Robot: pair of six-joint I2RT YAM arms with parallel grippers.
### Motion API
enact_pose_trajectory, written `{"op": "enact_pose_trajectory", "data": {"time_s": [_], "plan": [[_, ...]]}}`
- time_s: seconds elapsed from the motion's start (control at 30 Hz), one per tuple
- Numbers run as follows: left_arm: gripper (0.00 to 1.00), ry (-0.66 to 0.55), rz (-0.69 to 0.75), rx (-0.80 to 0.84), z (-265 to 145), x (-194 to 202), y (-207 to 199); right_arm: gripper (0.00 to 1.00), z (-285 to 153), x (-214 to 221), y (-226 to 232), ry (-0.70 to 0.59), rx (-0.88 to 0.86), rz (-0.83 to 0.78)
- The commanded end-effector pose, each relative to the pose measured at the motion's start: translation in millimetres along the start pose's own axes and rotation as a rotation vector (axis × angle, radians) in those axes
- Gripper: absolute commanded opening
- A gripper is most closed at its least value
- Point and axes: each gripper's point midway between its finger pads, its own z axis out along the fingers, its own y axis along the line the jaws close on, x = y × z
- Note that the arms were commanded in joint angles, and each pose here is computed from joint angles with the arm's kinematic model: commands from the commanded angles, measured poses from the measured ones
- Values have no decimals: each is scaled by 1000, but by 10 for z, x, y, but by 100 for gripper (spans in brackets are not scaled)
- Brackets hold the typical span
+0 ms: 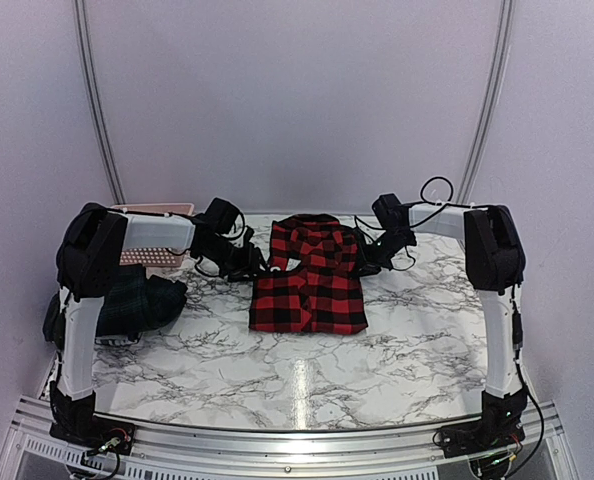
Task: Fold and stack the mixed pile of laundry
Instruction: Smooth out the 2/3-rectangle-folded T-shirt at the center of the board.
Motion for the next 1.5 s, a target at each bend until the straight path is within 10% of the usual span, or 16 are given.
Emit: {"op": "enact_pose_trajectory", "data": {"time_s": [0.0,0.27,0.6,1.13,1.37,1.47], "plan": [[61,-12,-10,-102,-90,-26,209,0,-98,-52,47,-17,-8,-7],[55,55,6,-29,61,121,70,0,-137,-35,67,-24,-16,-12],[0,17,114,90,-1,-55,-431,0,-421,-65,59,-86,-20,7],[0,-85,154,62,176,-306,-324,0,-229,-129,-205,-89,-4,51],[86,-217,315,-48,-435,-434,-425,38,-639,-388,1,-167,4,-36],[99,-272,507,-97,-816,-339,-588,44,-888,-530,266,-222,-60,-101]]}}
